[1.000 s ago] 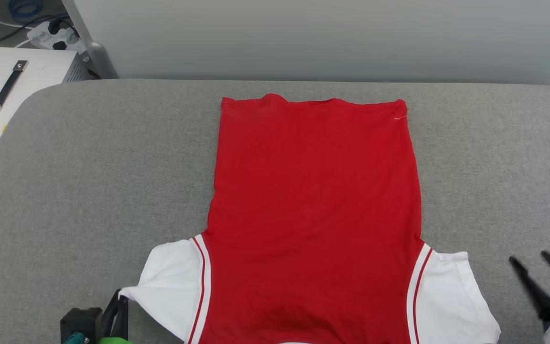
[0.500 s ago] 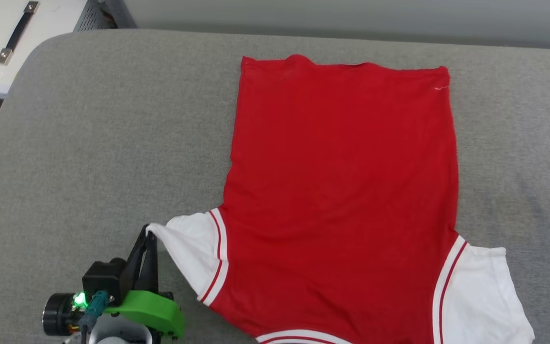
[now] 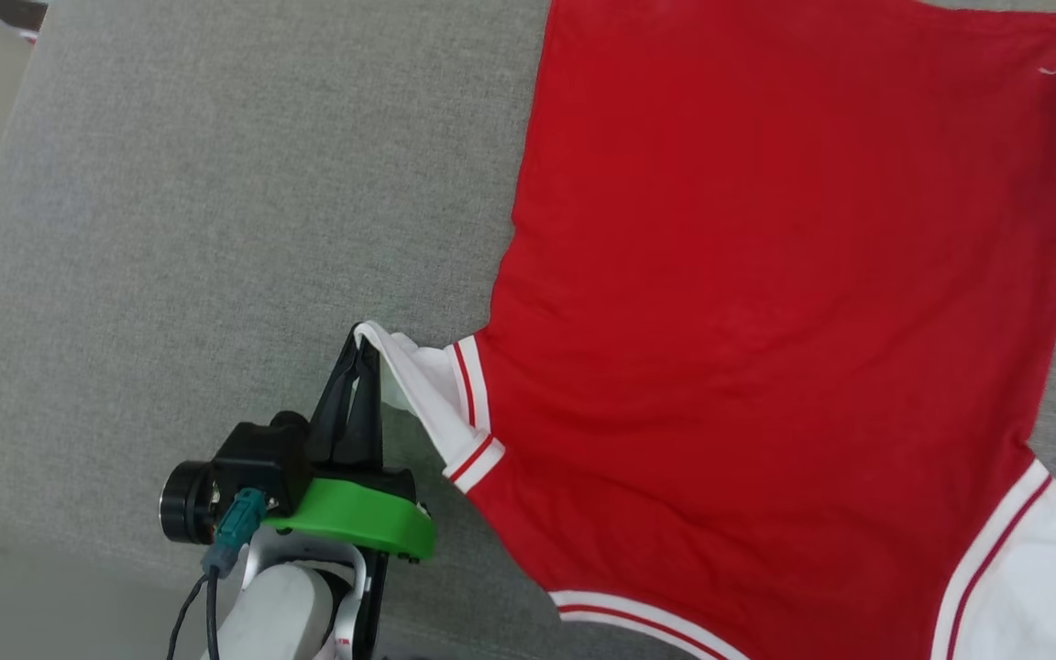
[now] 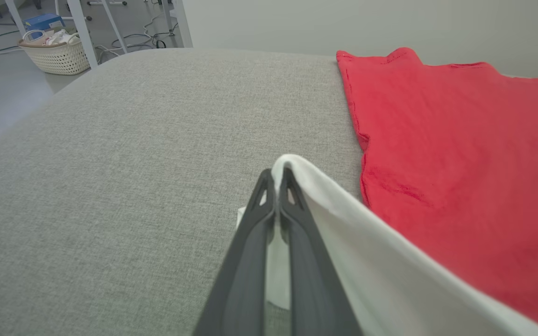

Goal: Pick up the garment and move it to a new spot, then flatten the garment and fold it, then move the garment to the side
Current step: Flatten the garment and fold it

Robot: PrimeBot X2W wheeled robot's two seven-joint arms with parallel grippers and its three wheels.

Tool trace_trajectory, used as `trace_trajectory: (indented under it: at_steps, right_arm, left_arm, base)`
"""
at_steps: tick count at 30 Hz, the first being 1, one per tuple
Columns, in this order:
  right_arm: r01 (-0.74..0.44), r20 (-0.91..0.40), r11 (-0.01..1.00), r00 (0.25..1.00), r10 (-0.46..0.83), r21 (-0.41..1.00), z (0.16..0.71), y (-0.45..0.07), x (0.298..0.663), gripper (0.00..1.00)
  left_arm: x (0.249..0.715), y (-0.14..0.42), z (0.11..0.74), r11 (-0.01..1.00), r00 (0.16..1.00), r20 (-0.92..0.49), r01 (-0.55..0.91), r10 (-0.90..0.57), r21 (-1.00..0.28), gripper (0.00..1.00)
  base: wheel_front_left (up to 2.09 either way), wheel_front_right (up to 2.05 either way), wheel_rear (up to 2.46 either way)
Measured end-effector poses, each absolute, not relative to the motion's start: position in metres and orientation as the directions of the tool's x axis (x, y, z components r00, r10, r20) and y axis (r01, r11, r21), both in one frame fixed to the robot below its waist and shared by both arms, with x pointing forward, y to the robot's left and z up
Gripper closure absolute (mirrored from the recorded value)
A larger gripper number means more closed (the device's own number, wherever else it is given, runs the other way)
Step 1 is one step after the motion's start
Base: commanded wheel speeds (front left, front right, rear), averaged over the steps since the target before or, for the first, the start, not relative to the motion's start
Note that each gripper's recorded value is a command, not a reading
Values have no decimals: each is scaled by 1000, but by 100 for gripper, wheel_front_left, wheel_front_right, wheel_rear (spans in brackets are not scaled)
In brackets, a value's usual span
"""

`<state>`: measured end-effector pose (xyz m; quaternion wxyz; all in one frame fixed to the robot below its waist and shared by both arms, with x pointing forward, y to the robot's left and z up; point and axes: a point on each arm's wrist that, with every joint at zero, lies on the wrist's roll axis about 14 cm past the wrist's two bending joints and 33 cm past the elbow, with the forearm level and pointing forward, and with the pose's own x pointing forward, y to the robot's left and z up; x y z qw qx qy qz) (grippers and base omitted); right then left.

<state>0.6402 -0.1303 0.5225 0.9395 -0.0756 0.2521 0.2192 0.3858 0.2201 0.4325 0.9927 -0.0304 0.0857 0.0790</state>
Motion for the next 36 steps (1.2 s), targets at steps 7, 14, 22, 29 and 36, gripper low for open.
trace_trajectory:
  at_steps: [7,14,22,29,36]
  right_arm:
    - [-500,-783,864,512,352,62,425,-103,643,0]
    - [-522,-880,851,373,293,62,362,-96,637,0]
    - [-531,-885,845,360,294,64,352,-97,640,100]
    - [-523,-861,851,411,298,46,367,-99,642,100]
    - [-531,-801,846,486,351,49,399,-89,638,100]
  left_arm:
    - [387,235,411,979,955,-222,-206,198,-13,100]
    - [386,247,397,972,939,-256,-234,230,15,100]
    - [383,256,392,968,930,-269,-249,251,39,100]
    - [385,258,401,969,939,-240,-244,246,38,100]
    - [381,258,413,969,947,-209,-243,245,35,100]
  base:
    - [0,0,0]
    - [0,0,0]
    - [0,0,0]
    - [0,0,0]
    - [0,0,0]
